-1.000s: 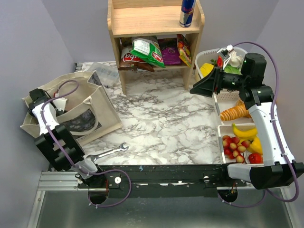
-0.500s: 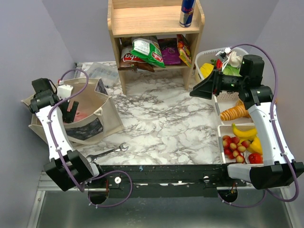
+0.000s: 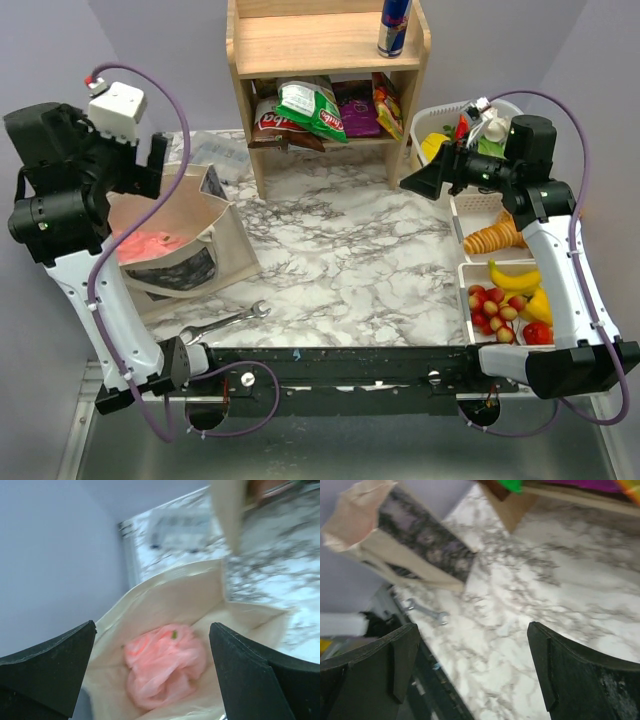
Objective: Untie the knot of the grocery bags and take out the mixed food
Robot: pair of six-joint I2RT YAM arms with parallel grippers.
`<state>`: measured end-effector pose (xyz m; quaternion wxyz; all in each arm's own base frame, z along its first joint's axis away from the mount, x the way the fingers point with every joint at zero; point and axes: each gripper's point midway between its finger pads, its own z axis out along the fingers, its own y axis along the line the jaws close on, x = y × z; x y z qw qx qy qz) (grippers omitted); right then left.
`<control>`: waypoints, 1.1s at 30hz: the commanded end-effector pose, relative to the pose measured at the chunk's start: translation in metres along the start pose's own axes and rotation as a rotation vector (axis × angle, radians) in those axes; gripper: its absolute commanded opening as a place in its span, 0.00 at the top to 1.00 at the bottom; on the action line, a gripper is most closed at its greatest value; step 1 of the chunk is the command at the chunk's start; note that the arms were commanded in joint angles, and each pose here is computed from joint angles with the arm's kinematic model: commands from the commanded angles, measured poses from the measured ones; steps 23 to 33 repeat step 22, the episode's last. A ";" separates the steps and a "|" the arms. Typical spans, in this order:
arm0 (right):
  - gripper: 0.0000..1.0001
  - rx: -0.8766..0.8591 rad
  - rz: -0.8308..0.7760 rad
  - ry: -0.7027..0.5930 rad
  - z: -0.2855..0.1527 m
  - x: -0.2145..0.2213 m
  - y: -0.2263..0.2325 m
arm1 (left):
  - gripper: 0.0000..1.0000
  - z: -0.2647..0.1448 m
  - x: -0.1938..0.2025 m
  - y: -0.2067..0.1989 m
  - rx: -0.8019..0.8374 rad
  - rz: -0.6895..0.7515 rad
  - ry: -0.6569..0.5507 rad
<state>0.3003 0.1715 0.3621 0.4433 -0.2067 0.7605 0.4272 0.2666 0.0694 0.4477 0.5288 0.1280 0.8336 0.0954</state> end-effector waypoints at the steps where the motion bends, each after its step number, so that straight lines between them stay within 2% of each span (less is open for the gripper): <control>1: 0.01 0.352 -0.085 -0.091 -0.018 -0.014 -0.056 | 0.02 -0.005 -0.021 -0.064 0.229 -0.093 -0.084; 5: 0.00 0.530 -0.094 -0.102 -0.042 0.003 -0.087 | 0.02 -0.003 -0.016 -0.104 0.363 -0.153 -0.125; 9: 0.00 0.564 -0.080 -0.098 -0.056 0.024 -0.088 | 0.01 0.008 0.009 -0.130 0.447 -0.222 -0.101; 15: 0.00 0.536 -0.038 -0.087 -0.062 0.048 -0.078 | 0.01 0.008 0.027 -0.135 0.445 -0.227 -0.056; 33: 0.00 0.545 -0.081 -0.094 -0.068 0.045 -0.081 | 0.02 0.004 0.028 -0.138 0.447 -0.219 -0.063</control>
